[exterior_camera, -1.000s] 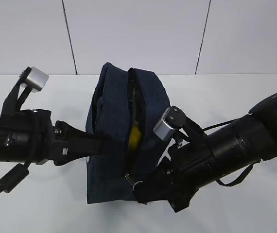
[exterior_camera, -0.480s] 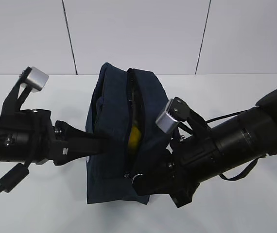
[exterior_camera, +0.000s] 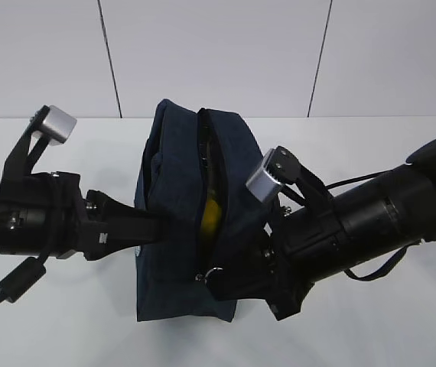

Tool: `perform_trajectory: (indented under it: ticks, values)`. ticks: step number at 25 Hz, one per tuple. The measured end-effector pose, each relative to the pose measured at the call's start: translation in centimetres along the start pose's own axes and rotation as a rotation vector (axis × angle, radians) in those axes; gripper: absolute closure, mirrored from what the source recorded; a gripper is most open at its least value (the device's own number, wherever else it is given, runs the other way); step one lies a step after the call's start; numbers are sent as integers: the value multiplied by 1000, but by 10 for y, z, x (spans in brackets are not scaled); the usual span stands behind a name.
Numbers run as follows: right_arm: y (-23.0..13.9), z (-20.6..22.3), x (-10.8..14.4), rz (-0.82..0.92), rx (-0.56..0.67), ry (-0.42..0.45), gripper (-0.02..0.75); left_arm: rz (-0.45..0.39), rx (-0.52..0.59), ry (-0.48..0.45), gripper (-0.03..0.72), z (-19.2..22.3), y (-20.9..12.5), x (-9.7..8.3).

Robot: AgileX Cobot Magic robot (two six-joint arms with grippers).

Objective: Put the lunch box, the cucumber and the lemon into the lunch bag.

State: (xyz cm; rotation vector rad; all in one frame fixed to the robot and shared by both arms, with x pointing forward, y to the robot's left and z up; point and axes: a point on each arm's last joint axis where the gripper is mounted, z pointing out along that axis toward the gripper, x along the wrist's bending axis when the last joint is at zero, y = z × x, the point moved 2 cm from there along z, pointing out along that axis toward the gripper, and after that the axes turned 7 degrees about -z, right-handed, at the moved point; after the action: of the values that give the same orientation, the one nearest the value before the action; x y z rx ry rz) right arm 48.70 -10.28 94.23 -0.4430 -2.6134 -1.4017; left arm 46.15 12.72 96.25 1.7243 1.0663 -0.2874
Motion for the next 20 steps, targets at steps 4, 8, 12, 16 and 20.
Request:
perform_trajectory:
  ticks: [4, 8, 12, 16, 20]
  values:
    - [3, 0, 0, 13, -22, -4, 730, 0, 0, 2, 692, 0, 0, 0]
    - [4, -1, 1, 17, -31, 3, 730, 0, 0, 4, 692, 0, 0, 0]
    - [9, -4, 3, -5, -47, -5, 730, 0, 0, 4, 692, 0, 0, 0]
    - [15, -9, 6, -27, -69, -19, 730, 0, 0, 4, 692, 0, 0, 0]
    - [18, -12, 7, -36, -80, -25, 730, 0, 0, 4, 692, 0, 0, 0]
